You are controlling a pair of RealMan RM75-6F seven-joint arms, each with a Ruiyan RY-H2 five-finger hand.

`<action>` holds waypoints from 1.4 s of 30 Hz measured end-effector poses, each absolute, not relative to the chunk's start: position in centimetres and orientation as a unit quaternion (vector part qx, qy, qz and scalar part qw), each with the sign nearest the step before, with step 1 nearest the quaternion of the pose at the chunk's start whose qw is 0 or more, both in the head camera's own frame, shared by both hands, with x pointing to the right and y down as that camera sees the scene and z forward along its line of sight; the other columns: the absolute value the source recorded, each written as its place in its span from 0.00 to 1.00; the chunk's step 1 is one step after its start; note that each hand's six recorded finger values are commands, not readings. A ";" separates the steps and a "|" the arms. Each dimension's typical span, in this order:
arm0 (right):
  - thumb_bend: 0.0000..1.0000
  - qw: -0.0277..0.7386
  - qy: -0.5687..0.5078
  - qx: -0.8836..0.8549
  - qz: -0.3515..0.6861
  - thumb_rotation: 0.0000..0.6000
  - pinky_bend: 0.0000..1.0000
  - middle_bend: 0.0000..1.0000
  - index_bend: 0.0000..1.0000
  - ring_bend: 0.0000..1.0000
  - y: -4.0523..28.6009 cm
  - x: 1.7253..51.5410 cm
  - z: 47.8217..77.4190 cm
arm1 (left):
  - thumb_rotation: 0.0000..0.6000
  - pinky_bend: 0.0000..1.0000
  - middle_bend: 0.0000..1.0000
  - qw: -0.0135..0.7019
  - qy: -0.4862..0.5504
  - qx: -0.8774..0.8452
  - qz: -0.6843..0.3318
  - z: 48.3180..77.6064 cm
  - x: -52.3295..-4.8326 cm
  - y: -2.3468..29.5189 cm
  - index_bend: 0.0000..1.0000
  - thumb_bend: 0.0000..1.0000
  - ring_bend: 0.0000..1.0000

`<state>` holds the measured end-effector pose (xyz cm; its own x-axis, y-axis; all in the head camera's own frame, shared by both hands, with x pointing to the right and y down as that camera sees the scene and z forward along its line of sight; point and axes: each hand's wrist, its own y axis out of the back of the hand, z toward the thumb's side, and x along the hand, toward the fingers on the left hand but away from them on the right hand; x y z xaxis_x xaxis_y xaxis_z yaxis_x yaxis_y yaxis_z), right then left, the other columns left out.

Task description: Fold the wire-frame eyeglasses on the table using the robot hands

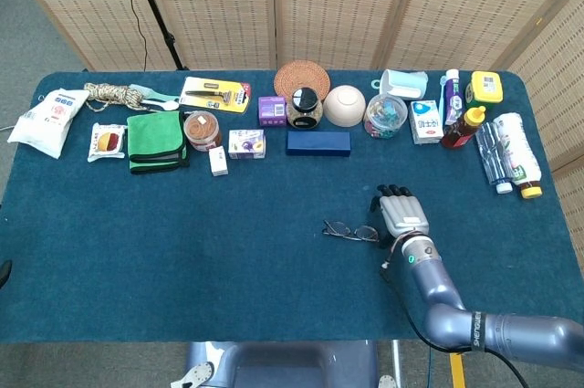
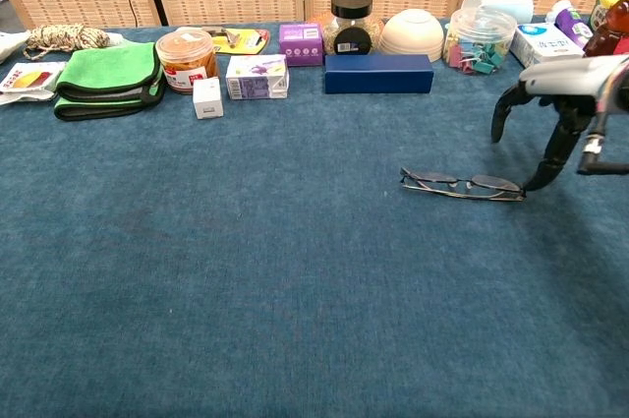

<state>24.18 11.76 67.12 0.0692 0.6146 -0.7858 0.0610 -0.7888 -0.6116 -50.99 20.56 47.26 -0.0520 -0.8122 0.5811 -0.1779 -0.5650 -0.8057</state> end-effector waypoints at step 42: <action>0.15 0.339 -0.469 -0.571 0.582 1.00 0.00 0.02 0.15 0.00 20.2 41.6 54.3 | 0.74 0.00 0.00 0.318 0.437 -0.567 -0.622 48.6 -50.4 24.9 0.00 0.42 0.00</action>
